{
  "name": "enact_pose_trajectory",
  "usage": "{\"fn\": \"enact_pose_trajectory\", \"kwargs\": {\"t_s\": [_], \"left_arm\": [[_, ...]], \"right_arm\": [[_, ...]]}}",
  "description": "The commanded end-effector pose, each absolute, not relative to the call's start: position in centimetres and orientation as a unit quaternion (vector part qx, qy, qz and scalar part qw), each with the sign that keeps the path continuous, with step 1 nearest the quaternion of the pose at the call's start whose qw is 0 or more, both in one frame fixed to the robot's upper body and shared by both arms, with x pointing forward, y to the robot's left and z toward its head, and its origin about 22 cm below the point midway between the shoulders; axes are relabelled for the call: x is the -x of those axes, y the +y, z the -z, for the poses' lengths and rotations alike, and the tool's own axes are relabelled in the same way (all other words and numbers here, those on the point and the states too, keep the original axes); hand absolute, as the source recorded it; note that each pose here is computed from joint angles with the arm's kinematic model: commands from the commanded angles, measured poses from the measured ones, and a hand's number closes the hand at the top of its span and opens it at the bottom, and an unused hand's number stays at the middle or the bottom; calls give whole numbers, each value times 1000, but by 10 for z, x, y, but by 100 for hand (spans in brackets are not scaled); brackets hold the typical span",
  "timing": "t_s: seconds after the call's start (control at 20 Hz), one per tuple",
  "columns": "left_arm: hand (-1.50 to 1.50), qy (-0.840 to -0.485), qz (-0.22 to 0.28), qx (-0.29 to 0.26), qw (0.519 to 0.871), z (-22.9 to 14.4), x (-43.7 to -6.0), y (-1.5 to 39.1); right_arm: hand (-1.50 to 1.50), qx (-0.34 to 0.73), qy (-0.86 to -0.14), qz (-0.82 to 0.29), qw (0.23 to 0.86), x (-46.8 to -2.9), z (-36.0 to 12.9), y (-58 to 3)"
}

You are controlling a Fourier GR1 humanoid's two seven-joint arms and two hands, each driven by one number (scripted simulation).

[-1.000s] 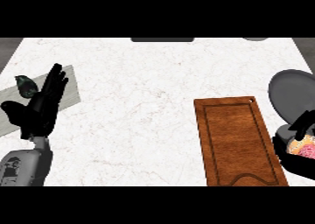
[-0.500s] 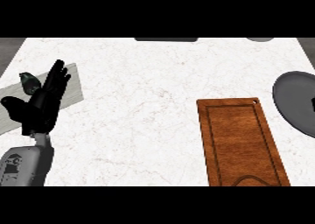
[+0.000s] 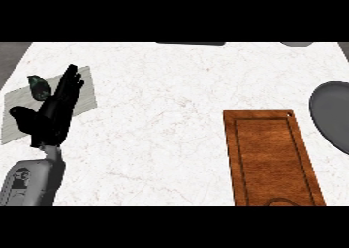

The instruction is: Pick the cupcake from the cutting board and place it in the pan

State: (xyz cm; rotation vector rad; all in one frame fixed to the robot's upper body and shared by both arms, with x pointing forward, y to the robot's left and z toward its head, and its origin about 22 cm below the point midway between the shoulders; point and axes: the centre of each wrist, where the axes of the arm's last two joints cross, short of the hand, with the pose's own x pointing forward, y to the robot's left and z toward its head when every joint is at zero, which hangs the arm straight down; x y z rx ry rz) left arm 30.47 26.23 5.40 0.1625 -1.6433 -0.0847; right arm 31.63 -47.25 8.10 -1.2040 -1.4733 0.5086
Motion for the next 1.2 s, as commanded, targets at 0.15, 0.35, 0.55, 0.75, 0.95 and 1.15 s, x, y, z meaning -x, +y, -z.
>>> {"fn": "enact_pose_trajectory", "kwargs": {"t_s": [0.15,0.35,0.55,0.75,0.95,1.15], "left_arm": [[0,-734,36,-58,676,-67,-317,257],[0,-736,41,-63,673,-61,-311,256],[0,-732,39,-59,678,-49,-307,249],[0,-730,39,-67,679,-51,-306,254],[0,-734,28,-71,675,-61,-308,259],[0,-732,30,-87,675,-54,-301,268]], "right_arm": [[150,445,-643,-163,602,-329,-50,-478],[-150,367,-593,-194,690,-323,-40,-486],[-150,316,-610,-190,701,-317,-29,-490],[-150,327,-644,-176,669,-316,-27,-490],[-150,309,-705,-101,630,-305,-32,-505],[-150,281,-737,-24,614,-276,-20,-523]]}}
